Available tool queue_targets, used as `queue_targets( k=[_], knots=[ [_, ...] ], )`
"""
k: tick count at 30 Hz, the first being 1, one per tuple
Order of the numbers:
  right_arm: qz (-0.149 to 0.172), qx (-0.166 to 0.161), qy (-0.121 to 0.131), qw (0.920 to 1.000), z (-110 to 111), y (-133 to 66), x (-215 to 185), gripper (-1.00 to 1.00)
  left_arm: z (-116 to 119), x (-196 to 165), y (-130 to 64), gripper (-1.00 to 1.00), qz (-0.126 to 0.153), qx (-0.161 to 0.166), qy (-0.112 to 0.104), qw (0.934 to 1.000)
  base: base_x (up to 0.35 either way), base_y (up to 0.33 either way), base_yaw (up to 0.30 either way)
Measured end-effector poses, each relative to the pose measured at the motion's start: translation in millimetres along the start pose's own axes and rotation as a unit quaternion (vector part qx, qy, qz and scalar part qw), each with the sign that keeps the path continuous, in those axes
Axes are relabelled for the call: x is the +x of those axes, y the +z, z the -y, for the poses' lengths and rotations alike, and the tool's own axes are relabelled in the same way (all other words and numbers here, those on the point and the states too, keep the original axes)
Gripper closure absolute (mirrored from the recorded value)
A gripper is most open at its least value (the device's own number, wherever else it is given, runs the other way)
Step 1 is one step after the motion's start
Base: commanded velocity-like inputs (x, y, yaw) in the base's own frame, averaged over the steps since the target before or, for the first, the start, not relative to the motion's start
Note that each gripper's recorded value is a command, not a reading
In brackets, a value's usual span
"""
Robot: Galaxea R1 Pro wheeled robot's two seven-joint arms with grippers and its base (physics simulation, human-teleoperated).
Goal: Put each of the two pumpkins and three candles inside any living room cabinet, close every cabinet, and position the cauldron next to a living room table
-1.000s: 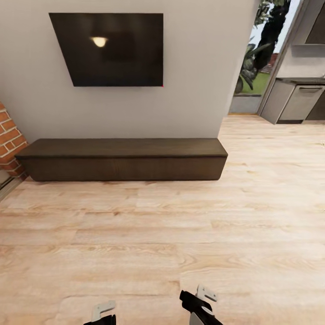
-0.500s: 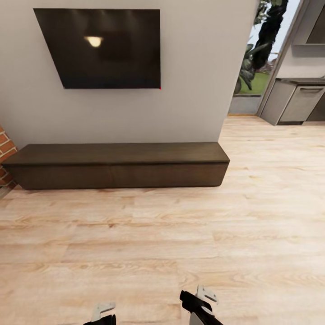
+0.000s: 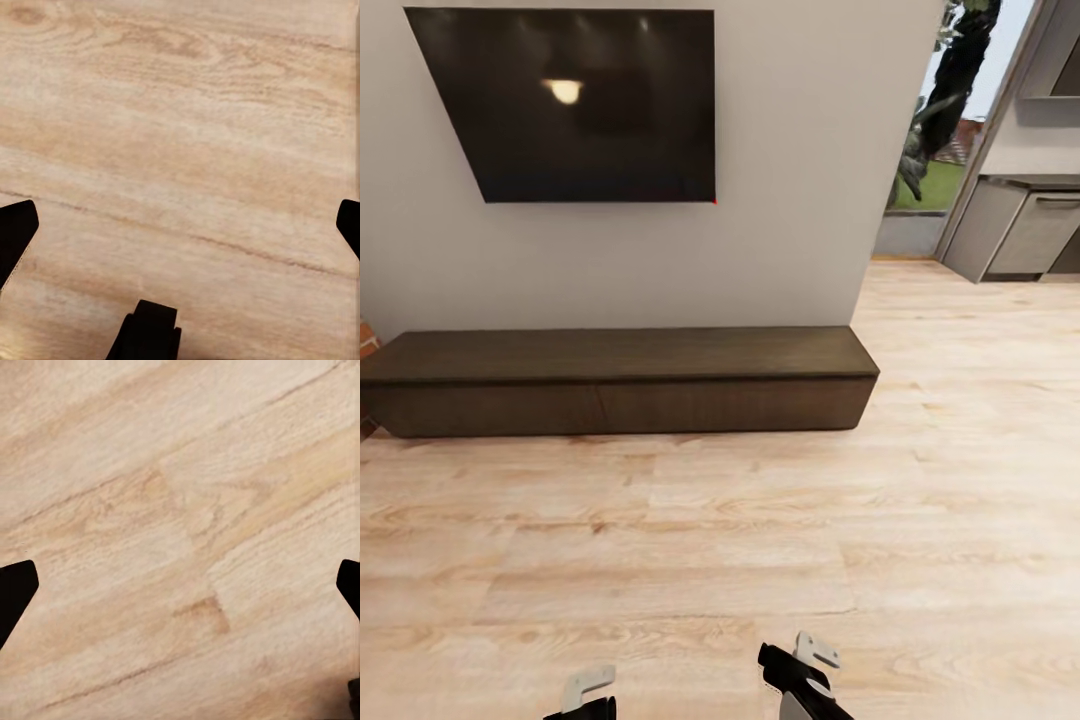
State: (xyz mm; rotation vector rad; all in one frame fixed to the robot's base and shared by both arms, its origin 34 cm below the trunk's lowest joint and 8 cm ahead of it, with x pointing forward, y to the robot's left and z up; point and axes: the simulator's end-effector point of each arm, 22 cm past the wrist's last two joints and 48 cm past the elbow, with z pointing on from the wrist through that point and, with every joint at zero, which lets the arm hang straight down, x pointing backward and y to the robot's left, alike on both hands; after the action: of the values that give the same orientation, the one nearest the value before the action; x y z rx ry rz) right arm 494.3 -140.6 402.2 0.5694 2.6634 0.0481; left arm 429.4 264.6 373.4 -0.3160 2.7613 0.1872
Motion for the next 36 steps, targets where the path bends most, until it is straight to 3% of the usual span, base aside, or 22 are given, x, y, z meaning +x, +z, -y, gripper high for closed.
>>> queue_targets(
  k=[24,36],
  knots=[
    [0.001,-0.001,0.000,1.0000,-0.9,-0.1,-0.9,-1.00,-1.2,-0.1,0.0,-1.00,0.000,-0.002,0.000,1.0000,0.318,0.000,-0.001],
    [0.002,-0.002,-0.001,1.0000,-1.6,-0.5,-2.3,-1.00,-1.6,-1.9,-0.2,-1.00,0.002,-0.002,0.000,1.0000,0.036,0.000,-0.015]
  ],
)
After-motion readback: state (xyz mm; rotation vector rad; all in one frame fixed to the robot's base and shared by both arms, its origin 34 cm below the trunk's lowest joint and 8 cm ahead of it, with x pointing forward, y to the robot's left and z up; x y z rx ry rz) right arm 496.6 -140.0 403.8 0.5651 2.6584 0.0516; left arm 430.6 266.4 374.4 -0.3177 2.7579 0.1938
